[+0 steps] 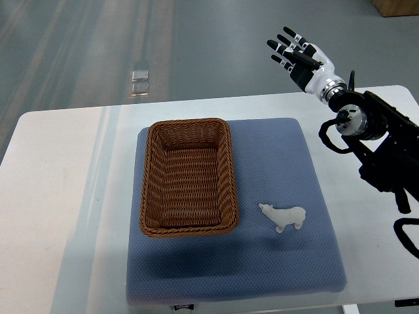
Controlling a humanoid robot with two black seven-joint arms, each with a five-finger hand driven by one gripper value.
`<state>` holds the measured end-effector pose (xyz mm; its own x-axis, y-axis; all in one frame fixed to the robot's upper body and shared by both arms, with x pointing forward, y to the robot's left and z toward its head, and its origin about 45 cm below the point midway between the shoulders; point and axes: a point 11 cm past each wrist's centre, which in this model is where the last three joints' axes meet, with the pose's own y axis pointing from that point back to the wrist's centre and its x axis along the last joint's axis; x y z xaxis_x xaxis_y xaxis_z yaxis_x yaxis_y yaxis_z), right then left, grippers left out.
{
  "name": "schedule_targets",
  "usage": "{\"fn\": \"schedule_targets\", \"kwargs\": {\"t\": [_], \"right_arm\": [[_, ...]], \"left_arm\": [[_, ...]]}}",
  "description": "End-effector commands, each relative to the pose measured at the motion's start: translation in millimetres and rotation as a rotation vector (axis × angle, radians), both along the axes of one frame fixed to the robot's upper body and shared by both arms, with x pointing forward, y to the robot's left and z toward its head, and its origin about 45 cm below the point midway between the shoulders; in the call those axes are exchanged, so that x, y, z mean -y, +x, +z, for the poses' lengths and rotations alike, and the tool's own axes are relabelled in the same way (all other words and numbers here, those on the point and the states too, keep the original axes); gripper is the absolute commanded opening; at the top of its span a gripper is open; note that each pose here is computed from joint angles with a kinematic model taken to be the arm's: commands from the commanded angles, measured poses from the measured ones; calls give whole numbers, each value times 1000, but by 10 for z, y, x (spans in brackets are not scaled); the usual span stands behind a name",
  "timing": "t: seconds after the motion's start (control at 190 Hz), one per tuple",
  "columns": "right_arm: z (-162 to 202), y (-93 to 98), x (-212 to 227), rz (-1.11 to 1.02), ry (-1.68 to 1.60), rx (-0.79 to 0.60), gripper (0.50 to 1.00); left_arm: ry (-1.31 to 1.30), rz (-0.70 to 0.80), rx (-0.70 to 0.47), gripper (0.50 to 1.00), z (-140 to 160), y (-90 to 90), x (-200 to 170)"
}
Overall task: Place white bear in brown basket with right hand
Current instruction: 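Raise the right hand and swing it over toward the white bear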
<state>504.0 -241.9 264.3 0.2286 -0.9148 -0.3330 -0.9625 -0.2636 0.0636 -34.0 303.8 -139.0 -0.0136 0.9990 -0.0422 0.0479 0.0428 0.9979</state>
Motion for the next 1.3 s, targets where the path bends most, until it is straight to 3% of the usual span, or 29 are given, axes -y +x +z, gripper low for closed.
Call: {"fn": "schedule_targets", "kwargs": {"t": [0.0, 0.169, 0.343, 0.638, 0.854, 1.028, 1.296], "right_arm": [[226, 49, 17, 110, -251, 42, 924], [481, -59, -108, 419, -815, 56, 924], [839, -256, -34, 665, -1317, -75, 924], [1367, -686, -173, 781, -1230, -96, 924], [1260, -976, -170, 846, -1201, -96, 921], [938, -1040, -151, 833, -1139, -133, 921], [376, -1305, -167, 886, -1067, -182, 919]], "left_arm": [[-2, -1, 1, 1000, 0, 8, 5], [-4, -5, 11, 1000, -1, 71, 11], [-4, -7, 14, 1000, -1, 89, 11], [-5, -11, 21, 1000, -1, 134, 12], [-5, -11, 21, 1000, -1, 134, 12], [-5, -11, 23, 1000, -1, 143, 12], [-2, -10, 23, 1000, -1, 143, 5]]}}
